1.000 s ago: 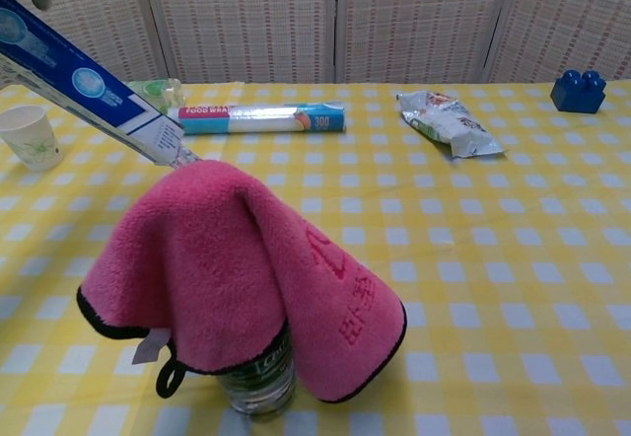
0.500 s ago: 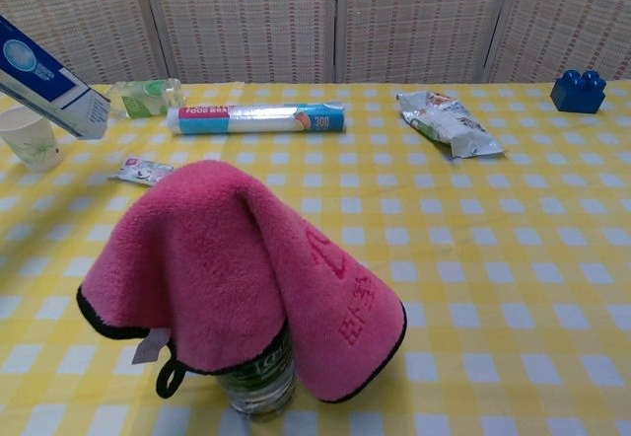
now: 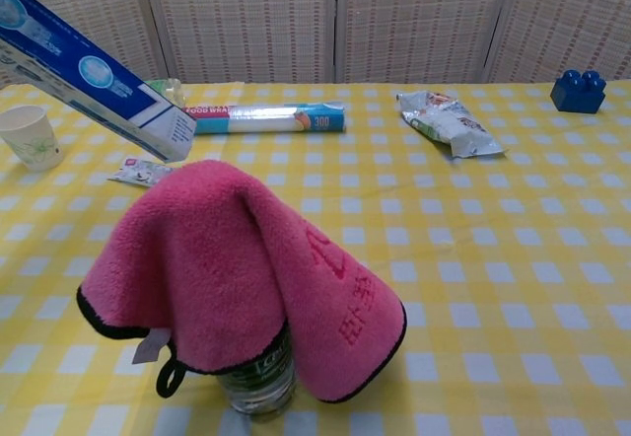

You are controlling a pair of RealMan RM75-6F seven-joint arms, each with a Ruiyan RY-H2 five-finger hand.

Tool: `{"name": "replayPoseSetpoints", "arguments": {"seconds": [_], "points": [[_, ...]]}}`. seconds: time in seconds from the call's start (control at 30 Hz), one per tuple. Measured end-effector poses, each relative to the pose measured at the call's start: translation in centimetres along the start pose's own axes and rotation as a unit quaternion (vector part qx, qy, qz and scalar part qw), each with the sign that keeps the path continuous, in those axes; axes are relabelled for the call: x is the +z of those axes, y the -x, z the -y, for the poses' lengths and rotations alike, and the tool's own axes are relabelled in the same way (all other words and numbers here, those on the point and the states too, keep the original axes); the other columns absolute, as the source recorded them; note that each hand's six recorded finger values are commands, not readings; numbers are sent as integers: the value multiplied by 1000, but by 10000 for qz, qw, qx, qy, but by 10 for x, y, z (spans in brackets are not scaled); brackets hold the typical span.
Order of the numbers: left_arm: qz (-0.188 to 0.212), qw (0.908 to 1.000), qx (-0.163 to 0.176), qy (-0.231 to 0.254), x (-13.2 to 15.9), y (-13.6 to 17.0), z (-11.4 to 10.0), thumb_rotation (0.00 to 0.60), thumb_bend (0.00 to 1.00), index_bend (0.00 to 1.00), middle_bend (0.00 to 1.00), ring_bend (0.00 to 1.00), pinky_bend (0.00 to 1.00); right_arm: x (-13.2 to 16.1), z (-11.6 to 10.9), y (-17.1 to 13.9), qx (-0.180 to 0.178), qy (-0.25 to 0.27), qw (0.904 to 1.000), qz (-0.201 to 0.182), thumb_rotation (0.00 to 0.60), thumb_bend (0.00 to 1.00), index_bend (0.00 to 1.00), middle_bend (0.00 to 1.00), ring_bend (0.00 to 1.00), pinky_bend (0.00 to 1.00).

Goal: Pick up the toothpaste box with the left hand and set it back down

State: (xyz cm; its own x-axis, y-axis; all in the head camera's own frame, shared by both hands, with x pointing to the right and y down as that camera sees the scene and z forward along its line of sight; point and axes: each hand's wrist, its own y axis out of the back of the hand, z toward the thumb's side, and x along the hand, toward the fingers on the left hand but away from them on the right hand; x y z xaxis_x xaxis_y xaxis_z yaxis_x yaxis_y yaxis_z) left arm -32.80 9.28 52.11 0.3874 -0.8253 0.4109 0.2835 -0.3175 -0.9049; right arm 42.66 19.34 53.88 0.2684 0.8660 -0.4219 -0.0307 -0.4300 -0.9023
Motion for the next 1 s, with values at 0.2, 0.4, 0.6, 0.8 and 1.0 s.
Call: {"name": "replayPoseSetpoints", "arguments": {"seconds": [0.2, 0.4, 0.6, 0.8, 1.0], "points": [[570, 9955, -78, 757, 30, -6, 12, 600, 268, 332, 423, 364, 172, -1, 0, -1, 2, -2, 10000, 34, 600, 366, 172, 275, 170, 242], [912, 9840, -348, 1490, 54, -14, 31, 600, 269, 327, 423, 364, 175, -4, -1, -3, -4, 1, 9999, 121, 600, 366, 172, 275, 170, 242], [1004, 9731, -790, 1919, 67, -19, 56, 600, 268, 242, 312, 305, 179, -7, -2, -5, -31, 29, 9998, 189, 600, 365, 172, 275, 170, 242], [847, 9791, -907, 1610, 59, -19, 67, 600, 267, 0, 14, 36, 117, -9, -3, -5, -50, 36, 9997, 215, 600, 366, 172, 275, 170, 242], [422, 9865, -902, 1303, 39, -10, 68, 600, 267, 0, 0, 27, 106, -10, -2, -5, -39, 59, 9997, 223, 600, 366, 172, 274, 170, 242]]}}
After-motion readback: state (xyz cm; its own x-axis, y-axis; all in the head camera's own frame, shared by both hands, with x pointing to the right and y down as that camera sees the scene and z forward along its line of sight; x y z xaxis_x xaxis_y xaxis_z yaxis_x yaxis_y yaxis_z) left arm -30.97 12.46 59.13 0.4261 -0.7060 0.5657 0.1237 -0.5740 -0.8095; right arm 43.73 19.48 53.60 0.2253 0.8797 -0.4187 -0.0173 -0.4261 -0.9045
